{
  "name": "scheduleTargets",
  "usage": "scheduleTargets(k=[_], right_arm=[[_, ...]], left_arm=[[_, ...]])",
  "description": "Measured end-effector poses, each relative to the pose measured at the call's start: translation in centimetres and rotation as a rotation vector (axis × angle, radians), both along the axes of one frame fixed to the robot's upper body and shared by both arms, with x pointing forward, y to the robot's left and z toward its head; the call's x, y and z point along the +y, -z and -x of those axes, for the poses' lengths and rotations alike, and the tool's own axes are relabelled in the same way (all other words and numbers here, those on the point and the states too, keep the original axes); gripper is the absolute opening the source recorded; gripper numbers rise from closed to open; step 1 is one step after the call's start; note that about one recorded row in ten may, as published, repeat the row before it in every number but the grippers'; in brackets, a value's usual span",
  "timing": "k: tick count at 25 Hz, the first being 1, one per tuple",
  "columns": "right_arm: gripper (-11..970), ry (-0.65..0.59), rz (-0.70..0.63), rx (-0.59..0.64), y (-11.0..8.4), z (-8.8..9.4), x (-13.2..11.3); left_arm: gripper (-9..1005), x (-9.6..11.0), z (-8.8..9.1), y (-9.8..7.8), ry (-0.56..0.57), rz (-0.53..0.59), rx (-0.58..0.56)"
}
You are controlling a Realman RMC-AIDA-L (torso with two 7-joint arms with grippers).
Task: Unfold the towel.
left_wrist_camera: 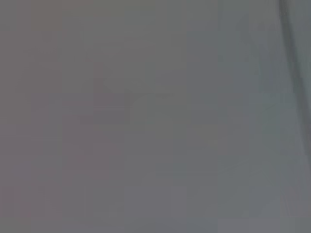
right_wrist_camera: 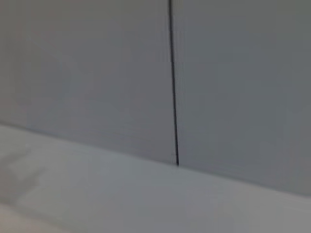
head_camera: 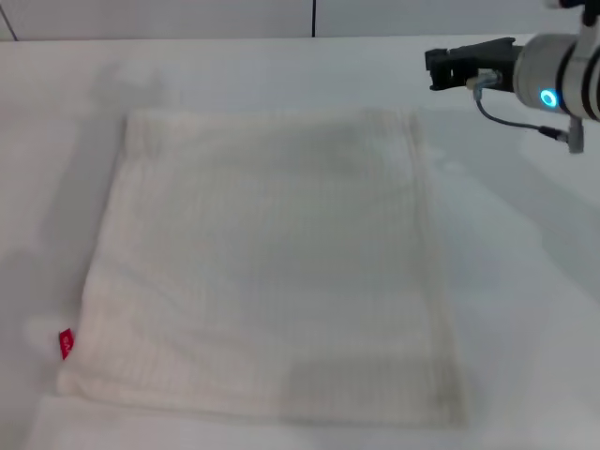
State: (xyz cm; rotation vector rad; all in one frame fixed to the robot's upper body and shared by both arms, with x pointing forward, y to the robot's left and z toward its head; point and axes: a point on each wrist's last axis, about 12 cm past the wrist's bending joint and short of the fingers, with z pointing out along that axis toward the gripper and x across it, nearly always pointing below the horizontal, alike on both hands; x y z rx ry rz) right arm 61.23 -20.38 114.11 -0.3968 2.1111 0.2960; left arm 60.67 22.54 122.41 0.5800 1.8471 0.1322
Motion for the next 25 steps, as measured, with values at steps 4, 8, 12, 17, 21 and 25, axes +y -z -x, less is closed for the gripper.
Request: scheduleTargets(k=[4,8,12,17,21,25], right_arm=[[114,0.039,-0.024,-0.058,1.1,1.8,-1.0],[116,0.082,-0.018,-0.169,2.9,3.8,-1.3],[118,0.148,0.002,-0.320,5.2,6.2,-1.7],[121,0.208,0.079,-0.645,9.7,10.4,-2.8],[124,0.294,0.055,-0.901,10.1,13.3,-5.8],[126,0.402,0.074,-1.034,9.3,15.2,-8.2]], left_arm=[[634,2.7,1.3,0.6,-0.052,-0.016,-0.236],[635,5.1,2.0,3.3,-0.123,0.043,-0.392],[646,7.6,3.5,8.7,-0.199,0.144,-0.514],[647,9.6,5.8,14.0,-0.243,0.231,-0.588],[647,10.9,7.1,17.0,-0.303,0.251,-0.528],[647,11.6,8.0,18.5,-0.344,0.237,-0.470]])
